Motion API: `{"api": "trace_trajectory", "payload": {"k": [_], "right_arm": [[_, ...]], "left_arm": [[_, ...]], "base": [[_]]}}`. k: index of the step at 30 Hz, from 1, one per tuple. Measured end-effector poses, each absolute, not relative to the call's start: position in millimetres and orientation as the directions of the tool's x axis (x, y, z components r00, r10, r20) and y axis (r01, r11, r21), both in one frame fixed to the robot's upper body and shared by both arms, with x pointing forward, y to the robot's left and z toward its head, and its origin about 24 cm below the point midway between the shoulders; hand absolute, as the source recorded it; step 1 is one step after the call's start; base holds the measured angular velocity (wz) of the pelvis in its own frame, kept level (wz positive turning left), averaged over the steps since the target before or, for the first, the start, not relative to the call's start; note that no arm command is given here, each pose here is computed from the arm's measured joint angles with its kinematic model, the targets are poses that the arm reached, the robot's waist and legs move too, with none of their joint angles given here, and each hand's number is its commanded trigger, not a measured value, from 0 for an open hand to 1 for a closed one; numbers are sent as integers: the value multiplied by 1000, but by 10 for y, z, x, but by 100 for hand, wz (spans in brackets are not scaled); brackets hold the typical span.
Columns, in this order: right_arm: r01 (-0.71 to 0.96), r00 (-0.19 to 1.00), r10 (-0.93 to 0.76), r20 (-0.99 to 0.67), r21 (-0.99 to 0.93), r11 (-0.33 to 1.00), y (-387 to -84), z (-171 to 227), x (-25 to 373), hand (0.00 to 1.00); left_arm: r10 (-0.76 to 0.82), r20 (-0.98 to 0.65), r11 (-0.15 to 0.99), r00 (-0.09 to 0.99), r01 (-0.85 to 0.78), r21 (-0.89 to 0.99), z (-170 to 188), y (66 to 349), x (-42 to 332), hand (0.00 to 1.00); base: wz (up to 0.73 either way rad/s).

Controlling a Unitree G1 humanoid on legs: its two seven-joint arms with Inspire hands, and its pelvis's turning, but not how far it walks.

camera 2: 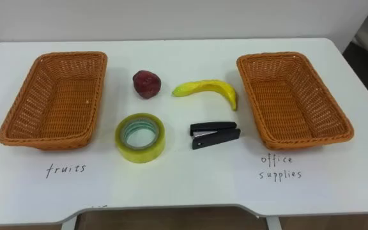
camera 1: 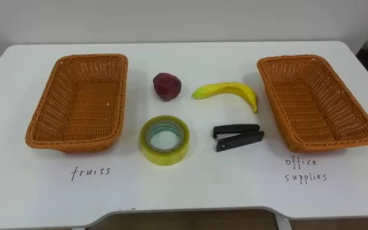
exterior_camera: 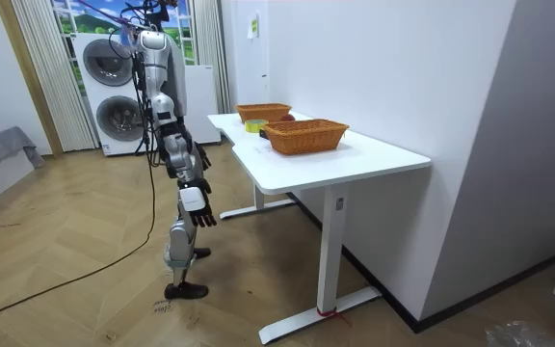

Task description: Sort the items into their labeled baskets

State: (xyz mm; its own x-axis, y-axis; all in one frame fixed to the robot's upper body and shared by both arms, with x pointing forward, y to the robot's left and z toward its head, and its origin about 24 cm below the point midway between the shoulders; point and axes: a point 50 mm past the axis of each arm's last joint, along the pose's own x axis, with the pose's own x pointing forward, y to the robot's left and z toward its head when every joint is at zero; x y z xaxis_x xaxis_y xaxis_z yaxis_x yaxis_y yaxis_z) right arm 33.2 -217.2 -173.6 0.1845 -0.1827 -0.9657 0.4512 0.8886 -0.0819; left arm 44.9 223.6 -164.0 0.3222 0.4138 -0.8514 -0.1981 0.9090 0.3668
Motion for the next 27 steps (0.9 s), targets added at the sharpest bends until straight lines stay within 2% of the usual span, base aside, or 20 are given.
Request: {"api": "trace_trajectory", "payload": {"k": [11,20,23,27], "right_arm": [[448,211,-109,-971,-4,894,-2127,-1739,392,0],[488,178,-106,-978,-5,873,-2121,-1753,299,0],[569,153,-133,-979,-23,822,-2159,-1752,222,0],[739,86,-196,-977,-69,670,-2251,-1743,75,0]], "left_arm": [[420,-853,906,310,-199,374,-1642,2243,411,0],[424,-856,903,295,-206,377,-1647,2255,383,0],[423,-860,903,285,-213,373,-1650,2262,367,0],[444,-861,890,250,-239,389,-1649,2303,281,0]], "base": [[-1],[0],[1],[0]]}}
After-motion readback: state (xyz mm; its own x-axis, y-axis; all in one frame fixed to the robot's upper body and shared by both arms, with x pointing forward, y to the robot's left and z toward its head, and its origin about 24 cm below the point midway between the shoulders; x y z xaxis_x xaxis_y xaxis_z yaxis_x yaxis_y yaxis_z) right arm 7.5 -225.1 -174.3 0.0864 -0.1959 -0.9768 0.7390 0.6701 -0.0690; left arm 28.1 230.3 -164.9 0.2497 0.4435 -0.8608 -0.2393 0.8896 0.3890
